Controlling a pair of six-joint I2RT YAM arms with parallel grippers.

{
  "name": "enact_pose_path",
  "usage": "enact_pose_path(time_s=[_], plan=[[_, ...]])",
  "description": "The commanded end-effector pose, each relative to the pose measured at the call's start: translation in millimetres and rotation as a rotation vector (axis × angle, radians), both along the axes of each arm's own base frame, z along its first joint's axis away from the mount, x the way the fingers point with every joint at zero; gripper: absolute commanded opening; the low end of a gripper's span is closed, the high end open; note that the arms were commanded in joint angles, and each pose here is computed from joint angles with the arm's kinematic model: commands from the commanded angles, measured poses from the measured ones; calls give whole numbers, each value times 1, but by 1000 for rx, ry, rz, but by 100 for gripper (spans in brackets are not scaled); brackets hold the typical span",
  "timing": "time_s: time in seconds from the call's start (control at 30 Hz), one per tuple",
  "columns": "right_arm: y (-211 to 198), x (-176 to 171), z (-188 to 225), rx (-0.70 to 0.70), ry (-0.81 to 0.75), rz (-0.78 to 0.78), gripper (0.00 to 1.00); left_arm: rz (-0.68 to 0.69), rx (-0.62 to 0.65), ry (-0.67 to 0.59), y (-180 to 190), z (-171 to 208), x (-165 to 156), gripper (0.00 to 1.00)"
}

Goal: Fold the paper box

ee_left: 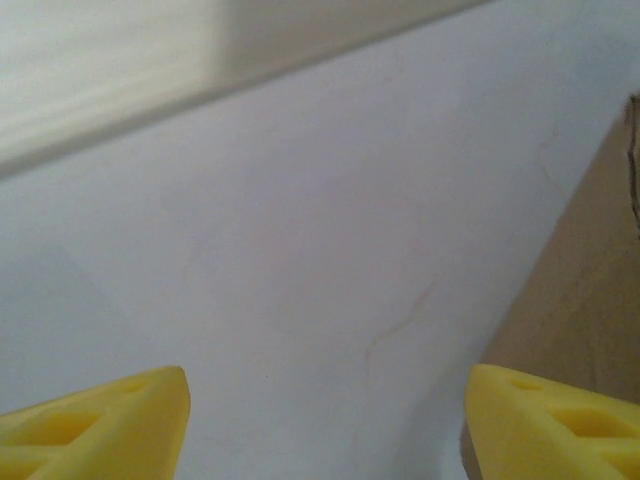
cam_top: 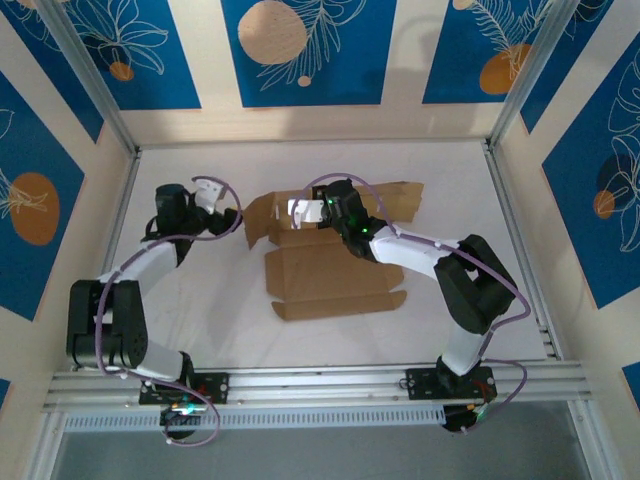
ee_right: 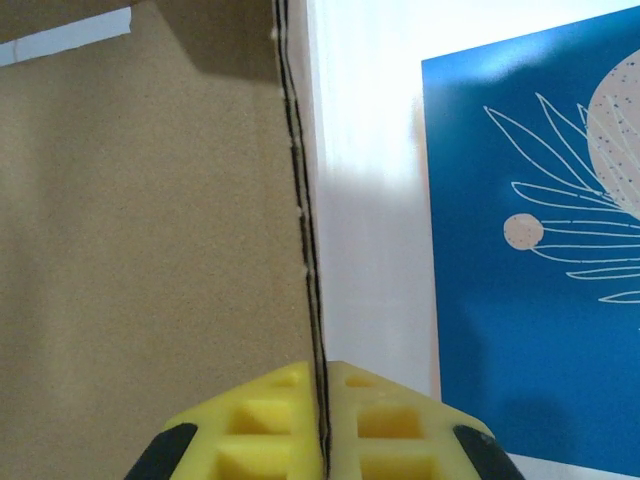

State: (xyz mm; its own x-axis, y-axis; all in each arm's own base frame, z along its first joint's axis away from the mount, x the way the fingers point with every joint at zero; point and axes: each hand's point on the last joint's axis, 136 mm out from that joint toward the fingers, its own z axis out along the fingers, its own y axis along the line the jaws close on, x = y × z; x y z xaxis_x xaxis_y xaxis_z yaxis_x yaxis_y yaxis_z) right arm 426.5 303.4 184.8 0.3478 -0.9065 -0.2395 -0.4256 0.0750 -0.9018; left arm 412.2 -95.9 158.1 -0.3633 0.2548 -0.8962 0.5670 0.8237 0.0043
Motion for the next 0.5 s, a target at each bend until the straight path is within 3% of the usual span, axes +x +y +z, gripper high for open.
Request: enact_pose_path(time_s=[0.0, 0.17, 0.47], plan=[[5, 0, 26, 57, -39, 17, 0, -167, -14, 4, -32, 8, -13, 72], [10, 3, 22, 43, -69, 14, 0, -284, -14, 35, -61, -4, -31, 72], [19, -3, 22, 47, -81, 20, 0, -325, 46, 8, -82, -15, -40, 72]])
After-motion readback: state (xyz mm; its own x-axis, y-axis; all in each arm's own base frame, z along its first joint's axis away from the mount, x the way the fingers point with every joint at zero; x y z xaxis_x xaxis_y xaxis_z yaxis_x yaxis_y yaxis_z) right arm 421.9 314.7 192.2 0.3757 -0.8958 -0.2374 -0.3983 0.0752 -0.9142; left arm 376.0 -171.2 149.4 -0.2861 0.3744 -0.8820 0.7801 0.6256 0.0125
